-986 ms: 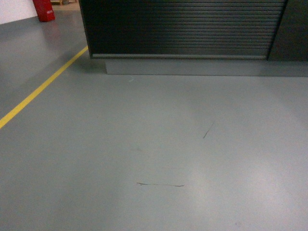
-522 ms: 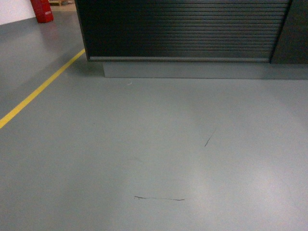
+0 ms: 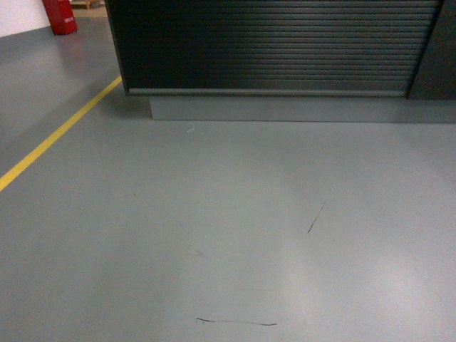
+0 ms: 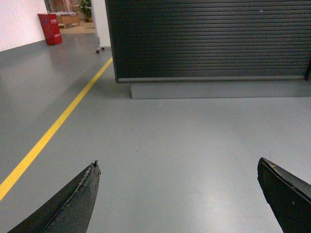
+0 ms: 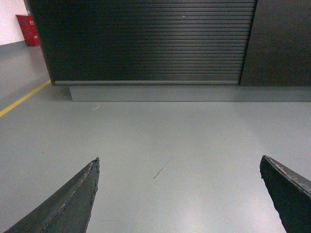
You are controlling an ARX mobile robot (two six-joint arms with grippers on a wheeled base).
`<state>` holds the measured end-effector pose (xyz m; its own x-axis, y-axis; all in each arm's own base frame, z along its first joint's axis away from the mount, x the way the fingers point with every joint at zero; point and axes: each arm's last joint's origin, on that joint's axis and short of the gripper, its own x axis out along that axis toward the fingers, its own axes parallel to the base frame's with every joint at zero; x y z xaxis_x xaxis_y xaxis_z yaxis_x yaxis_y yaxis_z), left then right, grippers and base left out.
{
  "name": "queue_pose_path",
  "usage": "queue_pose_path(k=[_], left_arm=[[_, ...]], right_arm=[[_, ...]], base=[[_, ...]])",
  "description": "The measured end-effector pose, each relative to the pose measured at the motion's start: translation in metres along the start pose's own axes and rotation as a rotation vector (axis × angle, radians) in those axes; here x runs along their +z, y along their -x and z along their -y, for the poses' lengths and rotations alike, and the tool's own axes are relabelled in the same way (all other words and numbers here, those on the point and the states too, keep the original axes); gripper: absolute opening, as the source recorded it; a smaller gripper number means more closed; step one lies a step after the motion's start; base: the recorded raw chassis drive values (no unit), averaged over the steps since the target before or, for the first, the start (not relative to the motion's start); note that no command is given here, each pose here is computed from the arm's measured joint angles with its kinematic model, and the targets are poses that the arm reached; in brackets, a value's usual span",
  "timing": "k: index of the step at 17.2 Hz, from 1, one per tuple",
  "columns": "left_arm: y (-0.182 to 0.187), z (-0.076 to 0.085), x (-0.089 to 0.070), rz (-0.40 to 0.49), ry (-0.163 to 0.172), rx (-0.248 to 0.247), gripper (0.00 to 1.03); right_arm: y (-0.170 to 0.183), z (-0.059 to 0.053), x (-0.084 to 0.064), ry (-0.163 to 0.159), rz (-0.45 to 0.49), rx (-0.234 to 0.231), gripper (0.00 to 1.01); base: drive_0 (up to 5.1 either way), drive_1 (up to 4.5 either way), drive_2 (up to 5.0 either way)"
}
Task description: Place dark red mango on scale at checkout
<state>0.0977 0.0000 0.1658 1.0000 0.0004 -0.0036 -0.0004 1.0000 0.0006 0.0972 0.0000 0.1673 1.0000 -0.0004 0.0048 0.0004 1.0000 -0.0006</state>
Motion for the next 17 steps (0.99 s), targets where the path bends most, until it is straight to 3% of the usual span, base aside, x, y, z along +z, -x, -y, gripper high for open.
queue_pose_path(k=[17], left_arm=[[0.0, 0.0, 0.0, 0.0, 0.0, 0.0, 0.98]], right_arm=[[0.0, 0.0, 0.0, 0.0, 0.0, 0.0, 0.98]], base=[[0.0, 2.36, -2.3]])
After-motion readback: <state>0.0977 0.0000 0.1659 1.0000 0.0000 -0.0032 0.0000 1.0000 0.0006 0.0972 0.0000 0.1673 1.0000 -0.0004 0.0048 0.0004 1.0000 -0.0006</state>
